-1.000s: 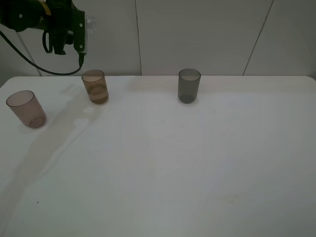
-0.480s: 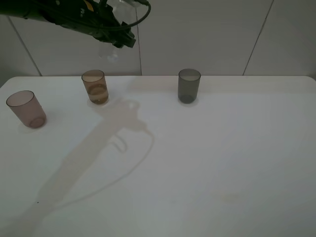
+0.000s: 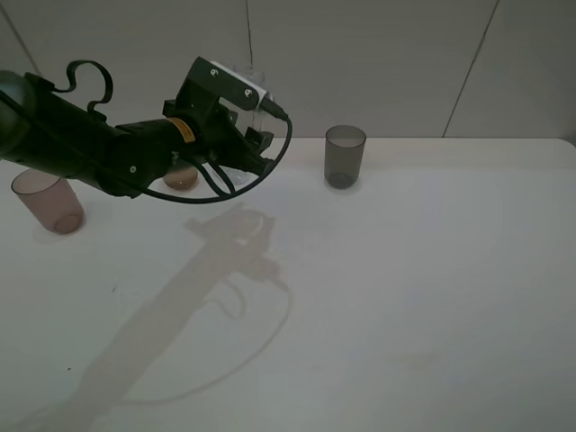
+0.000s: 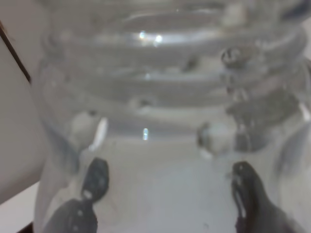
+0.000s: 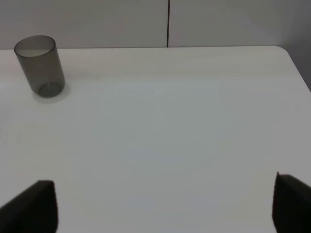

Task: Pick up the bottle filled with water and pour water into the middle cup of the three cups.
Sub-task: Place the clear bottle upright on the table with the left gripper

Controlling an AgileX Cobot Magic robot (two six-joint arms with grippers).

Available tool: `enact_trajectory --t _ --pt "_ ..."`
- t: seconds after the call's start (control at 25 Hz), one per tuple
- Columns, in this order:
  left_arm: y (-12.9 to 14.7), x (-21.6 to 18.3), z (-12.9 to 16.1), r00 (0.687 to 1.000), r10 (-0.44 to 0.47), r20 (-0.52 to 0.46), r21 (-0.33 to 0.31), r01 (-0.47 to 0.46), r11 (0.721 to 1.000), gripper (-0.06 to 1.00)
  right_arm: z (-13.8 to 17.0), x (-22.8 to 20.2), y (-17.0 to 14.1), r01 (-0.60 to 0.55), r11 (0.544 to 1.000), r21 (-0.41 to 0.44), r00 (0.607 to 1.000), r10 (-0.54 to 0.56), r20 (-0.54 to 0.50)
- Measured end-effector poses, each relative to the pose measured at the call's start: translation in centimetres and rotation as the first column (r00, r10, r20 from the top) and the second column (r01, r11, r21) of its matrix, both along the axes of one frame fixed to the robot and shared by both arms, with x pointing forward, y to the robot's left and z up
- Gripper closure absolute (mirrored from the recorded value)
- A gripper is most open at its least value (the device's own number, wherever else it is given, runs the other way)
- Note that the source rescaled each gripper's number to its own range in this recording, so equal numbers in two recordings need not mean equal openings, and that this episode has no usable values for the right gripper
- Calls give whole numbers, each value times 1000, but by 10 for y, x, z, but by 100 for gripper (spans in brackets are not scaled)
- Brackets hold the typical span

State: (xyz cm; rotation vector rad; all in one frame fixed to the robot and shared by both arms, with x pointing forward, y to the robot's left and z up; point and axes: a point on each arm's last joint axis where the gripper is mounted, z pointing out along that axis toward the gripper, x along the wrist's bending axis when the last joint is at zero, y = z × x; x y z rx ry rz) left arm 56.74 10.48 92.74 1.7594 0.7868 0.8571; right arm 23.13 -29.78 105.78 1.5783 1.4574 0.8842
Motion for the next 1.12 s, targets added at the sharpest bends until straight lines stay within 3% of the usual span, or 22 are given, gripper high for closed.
enact_trajectory --t 0.2,0.4,0.76,0.8,0.88,0.92,1.0,1.12 --pt "1 -11 -38 998 -40 -42 -67 37 997 93 0 0 0 0 1000 0 1000 0 0" --pt "-1 -14 -63 992 -64 -112 -84 55 995 93 0 0 0 0 1000 0 1000 0 0" --pt "-2 -14 -67 991 -66 -113 -89 56 994 91 0 0 0 0 1000 0 1000 0 0" --pt "-2 -14 -67 992 -66 -112 -90 56 994 78 0 0 0 0 1000 0 1000 0 0" --pt "-2 -14 -66 992 -66 -109 -92 56 994 33 0 0 0 0 1000 0 1000 0 0" --pt "-2 -14 -66 992 -66 -109 -92 56 994 16 0 0 0 0 1000 0 1000 0 0" --pt "-2 -14 -66 992 -66 -109 -92 56 994 2 0 0 0 0 1000 0 1000 0 0" --pt "-2 -14 -66 992 -66 -109 -92 56 994 -2 0 0 0 0 1000 0 1000 0 0"
